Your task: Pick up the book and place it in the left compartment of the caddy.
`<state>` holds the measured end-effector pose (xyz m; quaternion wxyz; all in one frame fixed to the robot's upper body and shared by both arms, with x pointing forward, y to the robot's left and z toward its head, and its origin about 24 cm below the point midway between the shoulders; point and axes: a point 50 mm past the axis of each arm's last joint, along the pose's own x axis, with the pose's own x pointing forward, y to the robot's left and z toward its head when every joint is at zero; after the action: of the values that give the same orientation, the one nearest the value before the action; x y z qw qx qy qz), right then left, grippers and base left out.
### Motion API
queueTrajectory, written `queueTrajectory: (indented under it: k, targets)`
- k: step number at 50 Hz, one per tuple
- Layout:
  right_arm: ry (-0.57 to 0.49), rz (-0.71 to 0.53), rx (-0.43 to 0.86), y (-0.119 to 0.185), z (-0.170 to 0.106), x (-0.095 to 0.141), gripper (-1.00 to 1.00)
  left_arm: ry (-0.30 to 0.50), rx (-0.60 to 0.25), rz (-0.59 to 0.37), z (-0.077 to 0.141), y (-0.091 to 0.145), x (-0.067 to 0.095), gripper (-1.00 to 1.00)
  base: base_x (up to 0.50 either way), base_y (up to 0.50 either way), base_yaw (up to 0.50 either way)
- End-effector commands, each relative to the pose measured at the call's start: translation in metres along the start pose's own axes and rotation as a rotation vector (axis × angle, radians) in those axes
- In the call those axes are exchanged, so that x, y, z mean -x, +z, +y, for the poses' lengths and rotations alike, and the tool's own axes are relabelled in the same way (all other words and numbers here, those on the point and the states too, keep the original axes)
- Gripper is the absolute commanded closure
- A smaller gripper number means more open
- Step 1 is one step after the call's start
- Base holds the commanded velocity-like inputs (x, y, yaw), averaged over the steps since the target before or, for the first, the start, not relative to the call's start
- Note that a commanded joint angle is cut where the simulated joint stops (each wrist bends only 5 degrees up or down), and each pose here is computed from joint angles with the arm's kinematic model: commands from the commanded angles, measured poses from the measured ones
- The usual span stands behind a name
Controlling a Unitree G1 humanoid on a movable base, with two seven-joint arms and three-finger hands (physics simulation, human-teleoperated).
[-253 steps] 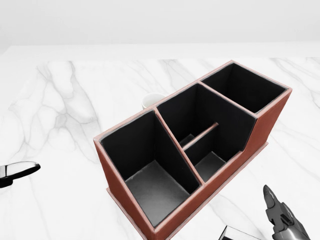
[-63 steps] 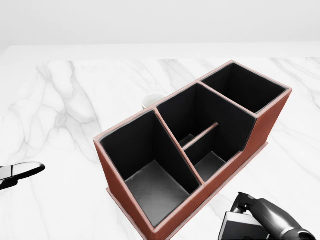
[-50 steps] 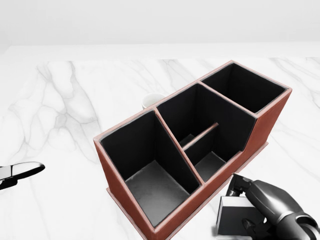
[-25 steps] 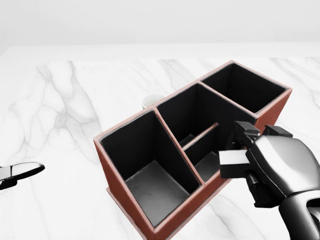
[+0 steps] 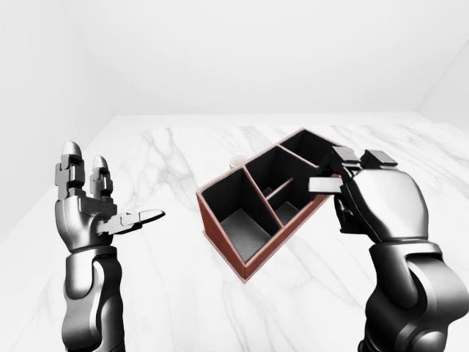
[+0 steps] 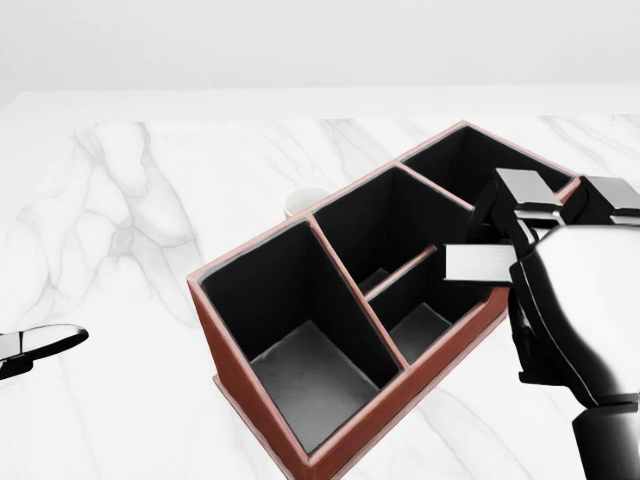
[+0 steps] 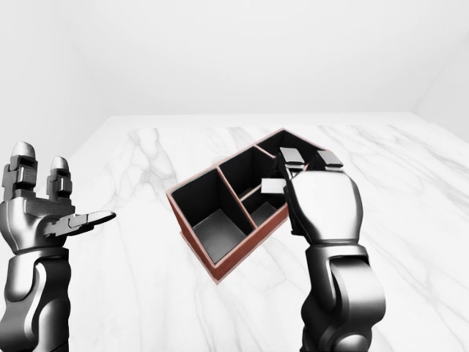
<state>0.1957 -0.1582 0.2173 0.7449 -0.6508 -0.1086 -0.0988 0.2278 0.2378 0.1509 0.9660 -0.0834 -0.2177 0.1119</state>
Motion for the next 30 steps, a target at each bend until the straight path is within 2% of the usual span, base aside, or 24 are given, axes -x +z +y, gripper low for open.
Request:
queueTrajectory:
  k: [1,15,30]
  targets:
    - [-0.120,-0.016,-0.020,0.012,-0.020,0.008,1.00,0.001,0.001,-0.001,0.000,0.000,0.000,-1.00,0.00,0.00,0.00]
    - [-0.188,-0.033,-0.036,0.022,-0.031,0.009,1.00,0.001,0.001,0.000,0.000,0.000,0.000,-1.00,0.00,0.00,0.00]
    - [-0.141,-0.090,-0.096,0.037,-0.023,0.010,1.00,0.001,0.001,-0.007,0.000,0.002,0.000,-1.00,0.00,0.00,0.00]
